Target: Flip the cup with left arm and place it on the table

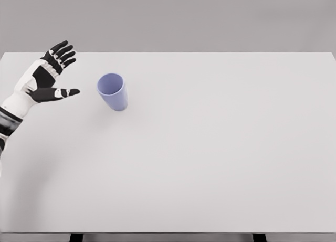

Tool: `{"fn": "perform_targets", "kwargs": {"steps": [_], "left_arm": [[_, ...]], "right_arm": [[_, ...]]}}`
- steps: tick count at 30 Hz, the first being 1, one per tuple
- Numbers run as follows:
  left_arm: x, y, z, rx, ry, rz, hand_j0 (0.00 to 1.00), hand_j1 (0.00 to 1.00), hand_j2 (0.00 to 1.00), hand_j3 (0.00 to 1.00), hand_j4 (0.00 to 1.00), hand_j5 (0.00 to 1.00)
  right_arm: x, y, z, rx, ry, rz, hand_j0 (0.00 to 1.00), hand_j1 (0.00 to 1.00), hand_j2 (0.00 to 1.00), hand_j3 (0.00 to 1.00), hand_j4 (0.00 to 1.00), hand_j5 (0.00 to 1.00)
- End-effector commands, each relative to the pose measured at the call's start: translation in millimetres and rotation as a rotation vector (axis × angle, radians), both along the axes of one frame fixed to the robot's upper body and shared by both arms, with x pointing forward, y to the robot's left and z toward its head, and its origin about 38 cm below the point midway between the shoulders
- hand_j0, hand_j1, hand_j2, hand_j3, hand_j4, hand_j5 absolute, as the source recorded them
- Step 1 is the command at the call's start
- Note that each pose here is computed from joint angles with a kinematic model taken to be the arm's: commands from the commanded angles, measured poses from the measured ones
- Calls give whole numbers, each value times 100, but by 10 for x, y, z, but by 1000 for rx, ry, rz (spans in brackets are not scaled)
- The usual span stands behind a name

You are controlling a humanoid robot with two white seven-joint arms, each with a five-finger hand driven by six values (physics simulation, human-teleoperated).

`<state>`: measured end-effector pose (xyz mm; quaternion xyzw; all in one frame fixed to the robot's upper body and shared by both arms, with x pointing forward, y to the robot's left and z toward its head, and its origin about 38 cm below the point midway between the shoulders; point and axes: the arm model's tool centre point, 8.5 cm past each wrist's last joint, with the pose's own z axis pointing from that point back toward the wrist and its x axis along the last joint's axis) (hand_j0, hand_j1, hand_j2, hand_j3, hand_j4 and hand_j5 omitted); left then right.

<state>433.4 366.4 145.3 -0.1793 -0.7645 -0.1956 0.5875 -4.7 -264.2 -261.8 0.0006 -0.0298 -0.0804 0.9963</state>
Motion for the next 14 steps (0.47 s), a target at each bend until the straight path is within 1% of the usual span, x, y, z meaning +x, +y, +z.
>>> {"fn": "perform_targets", "kwargs": {"steps": [1, 2, 4, 6, 14], "left_arm": [[-20, 30, 138, 18, -30, -11, 100, 100, 100, 100, 100, 100], [-46, 49, 135, 25, -29, -12, 100, 100, 100, 100, 100, 100], [-100, 64, 220, 53, -46, -29, 100, 100, 100, 100, 100, 100], [-165, 37, 262, 73, -60, -49, 100, 100, 100, 100, 100, 100], [-178, 60, 290, 89, -67, -52, 100, 100, 100, 100, 100, 100]], "right_arm": [[0, 0, 0, 0, 0, 0, 100, 100, 100, 100, 100, 100], [1, 0, 0, 0, -1, 0, 100, 100, 100, 100, 100, 100], [0, 0, 0, 0, 0, -1, 100, 100, 100, 100, 100, 100], [1, 0, 0, 0, -1, -1, 100, 100, 100, 100, 100, 100], [0, 0, 0, 0, 0, 0, 100, 100, 100, 100, 100, 100]]}}
